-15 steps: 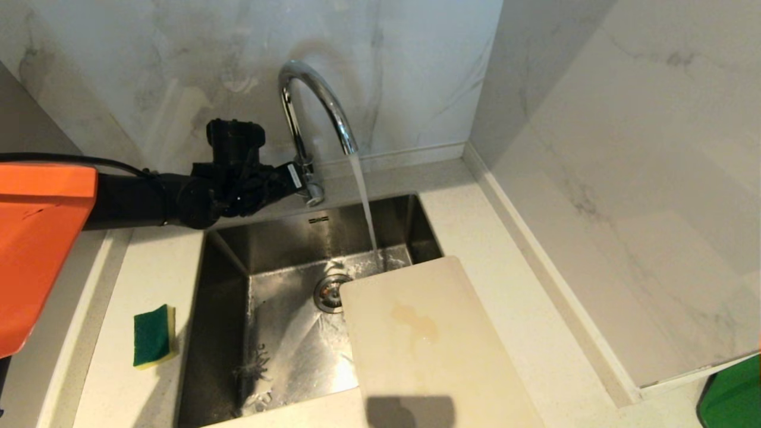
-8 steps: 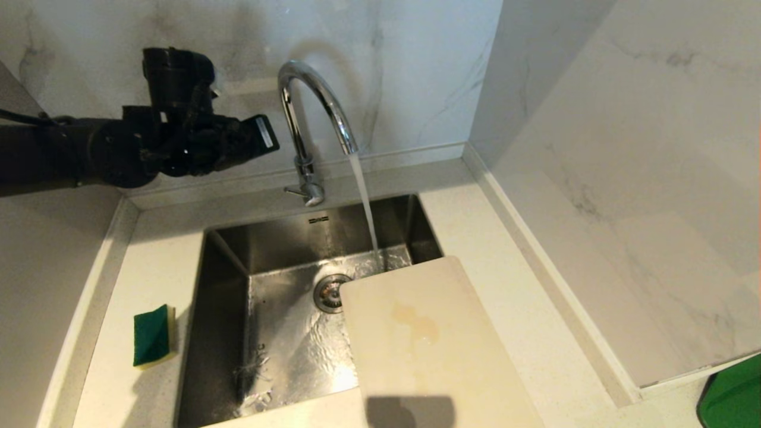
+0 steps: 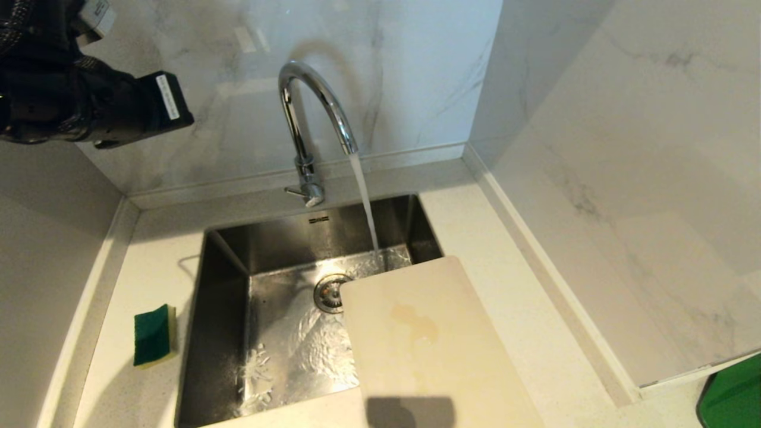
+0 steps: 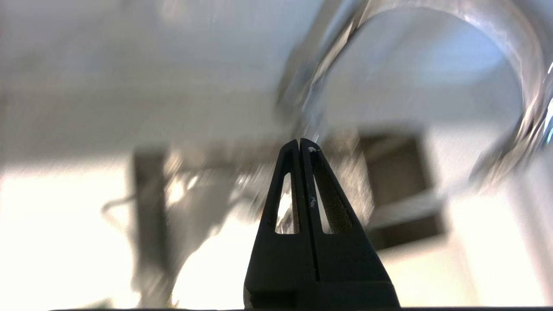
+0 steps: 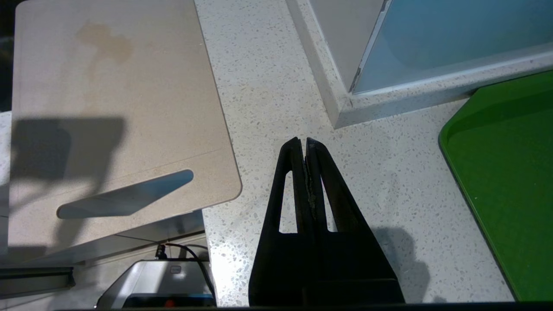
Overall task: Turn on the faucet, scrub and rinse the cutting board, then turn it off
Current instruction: Pick up the cleaning cloth
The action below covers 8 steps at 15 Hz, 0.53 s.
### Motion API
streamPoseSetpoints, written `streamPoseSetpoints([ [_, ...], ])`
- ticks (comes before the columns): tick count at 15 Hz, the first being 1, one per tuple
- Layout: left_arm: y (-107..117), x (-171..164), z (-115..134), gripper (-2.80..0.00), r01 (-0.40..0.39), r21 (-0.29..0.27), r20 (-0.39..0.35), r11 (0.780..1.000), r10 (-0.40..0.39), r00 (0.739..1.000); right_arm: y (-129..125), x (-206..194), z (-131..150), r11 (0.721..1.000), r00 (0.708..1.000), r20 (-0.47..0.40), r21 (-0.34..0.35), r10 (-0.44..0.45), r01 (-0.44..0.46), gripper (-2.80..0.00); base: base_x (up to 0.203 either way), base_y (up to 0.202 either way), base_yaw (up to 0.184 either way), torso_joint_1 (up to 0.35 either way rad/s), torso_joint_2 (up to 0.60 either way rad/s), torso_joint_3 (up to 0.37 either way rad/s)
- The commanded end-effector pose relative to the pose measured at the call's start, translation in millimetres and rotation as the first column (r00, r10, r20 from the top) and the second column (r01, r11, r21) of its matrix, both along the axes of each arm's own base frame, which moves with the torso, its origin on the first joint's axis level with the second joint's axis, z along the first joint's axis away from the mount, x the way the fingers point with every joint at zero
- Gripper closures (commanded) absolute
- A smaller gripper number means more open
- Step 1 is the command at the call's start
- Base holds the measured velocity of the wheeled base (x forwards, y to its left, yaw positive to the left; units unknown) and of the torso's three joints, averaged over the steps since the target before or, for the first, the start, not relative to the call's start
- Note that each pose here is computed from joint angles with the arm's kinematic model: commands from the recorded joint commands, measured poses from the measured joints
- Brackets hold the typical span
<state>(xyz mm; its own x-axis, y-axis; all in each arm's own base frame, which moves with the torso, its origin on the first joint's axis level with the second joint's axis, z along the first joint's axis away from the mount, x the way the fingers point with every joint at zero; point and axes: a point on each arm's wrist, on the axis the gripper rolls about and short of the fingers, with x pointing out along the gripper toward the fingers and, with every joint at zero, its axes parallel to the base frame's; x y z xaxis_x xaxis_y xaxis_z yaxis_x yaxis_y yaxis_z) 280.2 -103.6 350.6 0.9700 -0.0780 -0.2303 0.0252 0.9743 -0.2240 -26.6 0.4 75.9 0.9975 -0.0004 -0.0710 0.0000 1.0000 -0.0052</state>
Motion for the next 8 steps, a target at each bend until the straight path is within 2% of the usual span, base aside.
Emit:
streamPoseSetpoints([
  [1,17,-45,-12,0.00,0.007,0.053,-0.062,0.999,-0.003,0.998,0,0,0,1.000,1.000,-0.003,0.000,0.000,0.000,0.00,0.000,0.000,0.000,0.000,0.00,0.000],
  [4,28,-77,-63,0.00,0.029,0.170,-0.246,0.985,0.014,0.969,0,0,0,1.000,1.000,-0.003,0.000,0.000,0.000,0.00,0.000,0.000,0.000,0.000,0.00,0.000],
  [8,31,-90,-111,0.00,-0.012,0.283,-0.372,0.959,0.121,0.920,0,0,0,1.000,1.000,-0.003,0.000,0.000,0.000,0.00,0.000,0.000,0.000,0.000,0.00,0.000],
])
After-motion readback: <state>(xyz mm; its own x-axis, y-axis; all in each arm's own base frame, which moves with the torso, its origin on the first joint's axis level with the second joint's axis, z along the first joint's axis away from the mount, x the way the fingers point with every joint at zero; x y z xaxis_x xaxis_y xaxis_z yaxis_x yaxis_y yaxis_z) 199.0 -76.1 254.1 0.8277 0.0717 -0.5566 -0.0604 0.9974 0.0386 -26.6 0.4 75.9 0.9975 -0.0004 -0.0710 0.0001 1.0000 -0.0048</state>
